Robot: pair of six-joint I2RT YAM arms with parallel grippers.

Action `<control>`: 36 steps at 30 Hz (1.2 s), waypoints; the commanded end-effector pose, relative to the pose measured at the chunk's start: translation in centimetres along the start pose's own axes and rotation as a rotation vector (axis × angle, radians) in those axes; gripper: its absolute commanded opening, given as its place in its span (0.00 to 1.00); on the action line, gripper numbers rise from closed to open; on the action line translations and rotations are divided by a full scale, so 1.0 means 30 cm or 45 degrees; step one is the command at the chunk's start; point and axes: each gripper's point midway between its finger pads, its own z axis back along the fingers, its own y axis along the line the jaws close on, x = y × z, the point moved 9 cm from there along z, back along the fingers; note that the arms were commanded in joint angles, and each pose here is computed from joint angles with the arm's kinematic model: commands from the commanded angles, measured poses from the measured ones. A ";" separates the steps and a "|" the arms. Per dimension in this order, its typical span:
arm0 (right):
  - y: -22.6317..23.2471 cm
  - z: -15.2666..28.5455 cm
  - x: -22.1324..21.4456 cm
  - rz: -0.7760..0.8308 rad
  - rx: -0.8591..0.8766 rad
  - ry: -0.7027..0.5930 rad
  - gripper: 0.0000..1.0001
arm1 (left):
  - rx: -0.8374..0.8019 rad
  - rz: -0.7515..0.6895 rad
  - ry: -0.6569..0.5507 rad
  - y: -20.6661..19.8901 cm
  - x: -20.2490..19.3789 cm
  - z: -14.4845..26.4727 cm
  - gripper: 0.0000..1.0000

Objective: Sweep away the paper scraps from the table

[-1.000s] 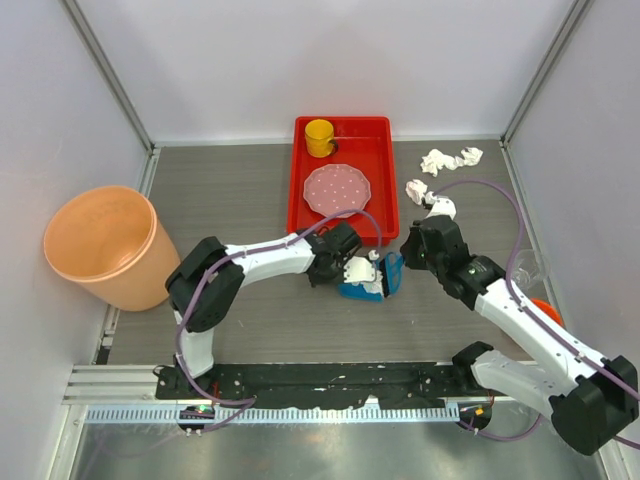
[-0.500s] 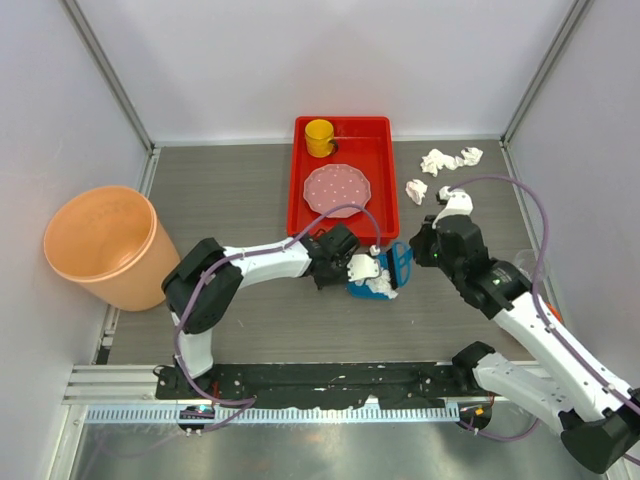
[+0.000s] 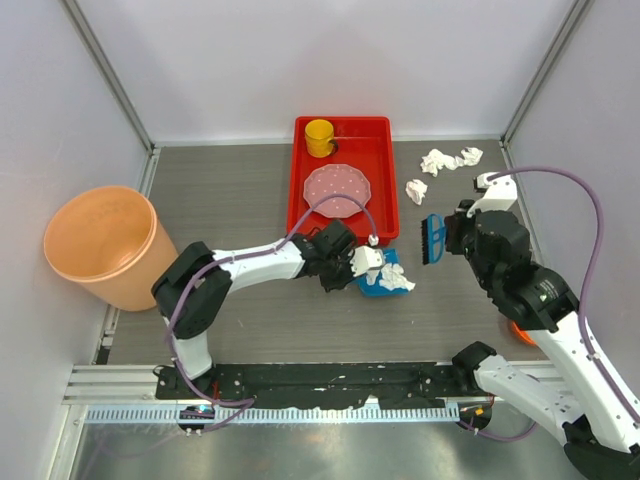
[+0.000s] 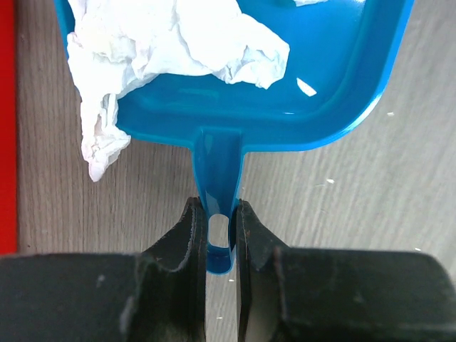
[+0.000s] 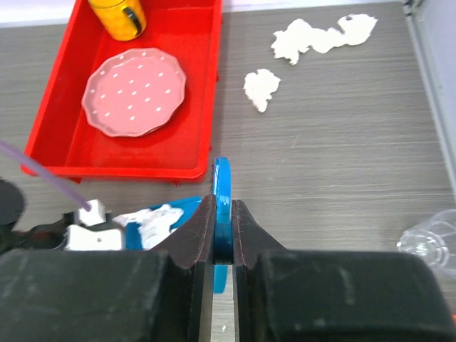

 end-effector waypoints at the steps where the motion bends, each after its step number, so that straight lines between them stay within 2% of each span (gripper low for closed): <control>1: -0.060 0.065 0.085 0.016 -0.169 -0.127 0.01 | -0.056 0.034 -0.199 -0.021 0.097 0.124 0.00; 9: -0.087 0.078 0.107 0.063 -0.262 -0.146 0.01 | -0.008 0.017 -0.262 -0.064 0.124 0.306 0.00; 15: -0.085 0.065 0.103 0.091 -0.276 -0.132 0.01 | 0.148 0.045 -0.209 -0.054 0.115 0.472 0.00; 19: -0.083 0.055 0.103 0.115 -0.282 -0.128 0.01 | 0.219 0.153 -0.151 -0.016 0.098 0.570 0.00; 24: -0.076 0.034 0.082 0.154 -0.260 -0.117 0.01 | 0.318 0.284 -0.206 0.041 0.071 0.666 0.00; 32: -0.070 -0.008 0.036 0.225 -0.252 -0.070 0.01 | 0.633 0.658 -0.247 0.194 -0.051 0.930 0.00; 36: -0.063 -0.036 0.015 0.271 -0.250 -0.042 0.01 | 0.804 0.772 -0.256 0.205 -0.124 1.071 0.00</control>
